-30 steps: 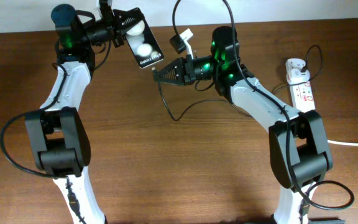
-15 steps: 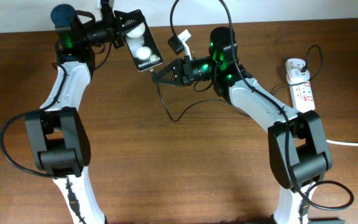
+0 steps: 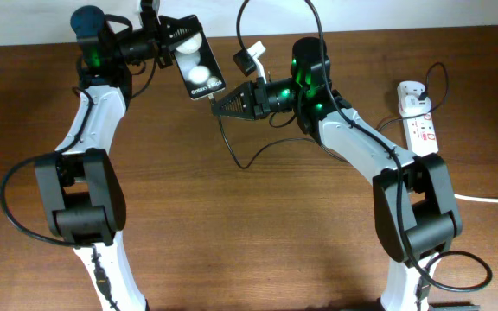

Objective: Plug charger to phone and switch on socket
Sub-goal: 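Insert the cable plug into the phone's bottom port with right gripper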

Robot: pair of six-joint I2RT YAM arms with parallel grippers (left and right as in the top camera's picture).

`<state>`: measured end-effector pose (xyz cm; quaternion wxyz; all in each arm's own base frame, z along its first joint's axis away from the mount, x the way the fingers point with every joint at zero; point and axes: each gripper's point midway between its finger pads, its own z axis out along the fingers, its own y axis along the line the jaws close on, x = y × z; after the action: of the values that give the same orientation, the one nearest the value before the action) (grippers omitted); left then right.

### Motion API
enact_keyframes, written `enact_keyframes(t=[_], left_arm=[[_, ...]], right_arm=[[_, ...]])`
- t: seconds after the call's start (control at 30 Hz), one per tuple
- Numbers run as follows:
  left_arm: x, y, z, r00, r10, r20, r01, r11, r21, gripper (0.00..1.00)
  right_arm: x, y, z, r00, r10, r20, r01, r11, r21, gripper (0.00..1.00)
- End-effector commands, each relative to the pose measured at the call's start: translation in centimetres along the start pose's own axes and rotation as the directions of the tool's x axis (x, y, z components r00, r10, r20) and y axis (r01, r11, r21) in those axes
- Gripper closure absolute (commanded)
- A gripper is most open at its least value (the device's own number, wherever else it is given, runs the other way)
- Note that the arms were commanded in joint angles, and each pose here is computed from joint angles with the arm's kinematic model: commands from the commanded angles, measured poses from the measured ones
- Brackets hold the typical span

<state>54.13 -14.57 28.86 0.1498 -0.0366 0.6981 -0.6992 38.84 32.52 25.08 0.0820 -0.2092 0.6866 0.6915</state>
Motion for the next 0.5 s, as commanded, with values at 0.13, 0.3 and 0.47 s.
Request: enact_keyframes(t=[0.13,0.3,0.47], left_arm=[[0.09,-0.57,-0.03,0.999,0.031,-0.015,-0.031,1.000,0.006,1.00],[0.06,-0.57,-0.01,0.998,0.057,-0.013,-0.057,0.998,0.006,1.00],[0.09,-0.57,0.03,0.998,0.061,-0.014,-0.061,0.998,0.006,1.00]], right_arm=[[-0.34,1.39,0.00,0.999,-0.043,0.003,0.043,0.999,-0.006,0.96],[-0.32,1.40,0.03,0.999,-0.043,0.002,0.043,0.999,-0.006,0.96],[-0.32,1.39,0.03,0.999,-0.043,0.003,0.043,0.999,-0.006,0.96]])
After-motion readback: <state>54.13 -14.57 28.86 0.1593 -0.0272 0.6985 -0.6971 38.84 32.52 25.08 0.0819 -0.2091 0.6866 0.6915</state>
